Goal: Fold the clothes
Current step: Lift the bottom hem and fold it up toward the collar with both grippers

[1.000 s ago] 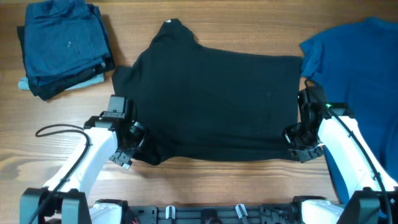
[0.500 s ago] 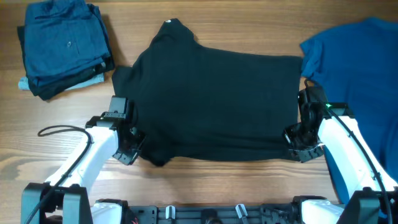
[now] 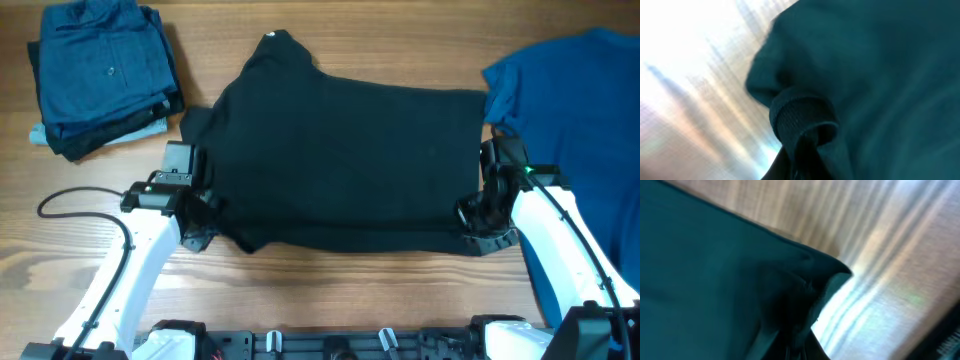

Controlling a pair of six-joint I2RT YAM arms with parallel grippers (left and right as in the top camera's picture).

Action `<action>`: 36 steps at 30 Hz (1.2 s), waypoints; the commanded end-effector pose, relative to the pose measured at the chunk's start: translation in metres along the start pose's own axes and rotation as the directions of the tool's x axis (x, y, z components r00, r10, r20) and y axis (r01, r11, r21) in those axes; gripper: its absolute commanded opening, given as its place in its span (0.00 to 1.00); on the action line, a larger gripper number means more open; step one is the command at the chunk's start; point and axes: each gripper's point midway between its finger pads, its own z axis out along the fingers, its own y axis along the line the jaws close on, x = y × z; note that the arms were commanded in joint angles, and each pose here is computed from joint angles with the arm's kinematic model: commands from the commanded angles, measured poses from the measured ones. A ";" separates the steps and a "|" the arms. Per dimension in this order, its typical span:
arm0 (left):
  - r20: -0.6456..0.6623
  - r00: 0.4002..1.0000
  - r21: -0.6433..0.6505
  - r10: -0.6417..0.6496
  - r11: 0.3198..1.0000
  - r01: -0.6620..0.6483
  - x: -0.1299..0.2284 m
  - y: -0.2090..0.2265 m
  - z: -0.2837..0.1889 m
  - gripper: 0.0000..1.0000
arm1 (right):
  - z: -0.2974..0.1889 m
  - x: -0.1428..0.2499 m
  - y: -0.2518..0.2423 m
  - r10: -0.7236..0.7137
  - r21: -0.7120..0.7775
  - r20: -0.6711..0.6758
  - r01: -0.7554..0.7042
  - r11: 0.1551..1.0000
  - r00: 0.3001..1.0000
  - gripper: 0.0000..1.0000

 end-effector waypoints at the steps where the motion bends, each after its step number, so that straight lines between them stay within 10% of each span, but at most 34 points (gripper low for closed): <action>1: 0.098 0.995 0.119 0.000 0.993 -0.011 -0.021 -0.031 -0.010 0.04 | -0.006 -0.008 0.022 0.030 -0.082 0.027 -0.028 0.996 0.999 0.04; 11: 0.292 0.954 0.349 -0.069 0.936 -0.040 -0.066 -0.091 -0.031 0.04 | -0.010 -0.026 0.052 0.044 -0.199 0.105 -0.022 0.980 0.993 0.04; 30: 0.274 0.960 0.308 -0.056 0.951 -0.032 -0.076 -0.110 0.029 0.06 | 0.004 -0.049 0.112 0.062 -0.349 0.179 0.005 0.937 0.982 0.05; 32: 0.283 0.957 0.324 -0.057 0.945 -0.040 -0.078 -0.115 0.028 0.29 | 0.009 -0.052 0.122 0.020 -0.361 0.202 0.055 0.931 0.979 0.15; 36: 0.334 0.941 0.339 0.058 0.924 -0.177 -0.080 -0.128 0.022 0.91 | -0.002 -0.054 0.150 -0.175 -0.414 0.299 0.293 0.862 0.938 0.82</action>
